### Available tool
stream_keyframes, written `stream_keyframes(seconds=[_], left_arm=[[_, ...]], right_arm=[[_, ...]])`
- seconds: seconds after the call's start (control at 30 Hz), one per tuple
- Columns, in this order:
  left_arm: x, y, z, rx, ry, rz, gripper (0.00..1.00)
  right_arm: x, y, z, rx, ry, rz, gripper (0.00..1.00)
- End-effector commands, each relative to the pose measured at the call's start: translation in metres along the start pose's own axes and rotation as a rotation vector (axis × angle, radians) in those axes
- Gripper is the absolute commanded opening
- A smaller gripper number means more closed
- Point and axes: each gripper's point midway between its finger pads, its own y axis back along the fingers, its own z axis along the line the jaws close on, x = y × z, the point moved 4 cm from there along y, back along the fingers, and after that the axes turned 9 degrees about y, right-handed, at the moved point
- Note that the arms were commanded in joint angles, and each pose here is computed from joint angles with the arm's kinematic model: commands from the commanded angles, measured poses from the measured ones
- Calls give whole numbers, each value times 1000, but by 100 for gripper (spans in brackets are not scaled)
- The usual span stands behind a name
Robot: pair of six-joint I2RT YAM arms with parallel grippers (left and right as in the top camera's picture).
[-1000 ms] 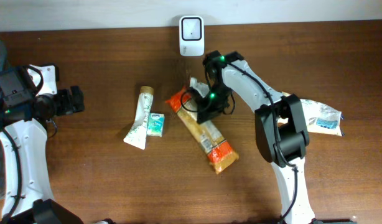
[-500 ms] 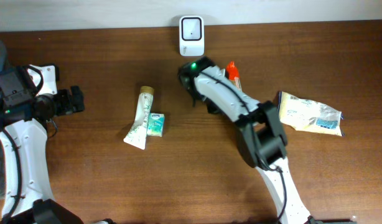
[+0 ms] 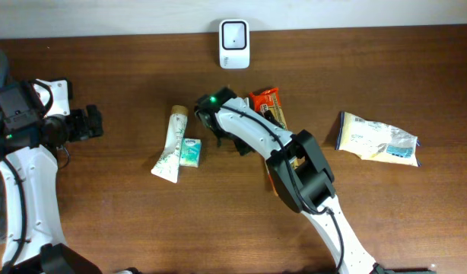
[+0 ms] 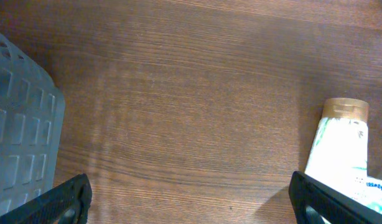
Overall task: Scan the item barcode
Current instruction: 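Lift the spaghetti package with the right gripper toward the scanner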
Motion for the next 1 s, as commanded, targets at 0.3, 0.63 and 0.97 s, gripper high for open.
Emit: stream_keyframes(seconds=[0.3,0.63,0.97], left_arm=[[-4,2,0,7,-10,-14,99],[-4,2,1,6,-10,-14,99],[-4,2,0,7,-10,-14,99]], right_arm=[[-2,-15,9,-154,11,37,69],[16,-57,10,-155,-17,135,46],[15,-40,7,-237,63,117,4]])
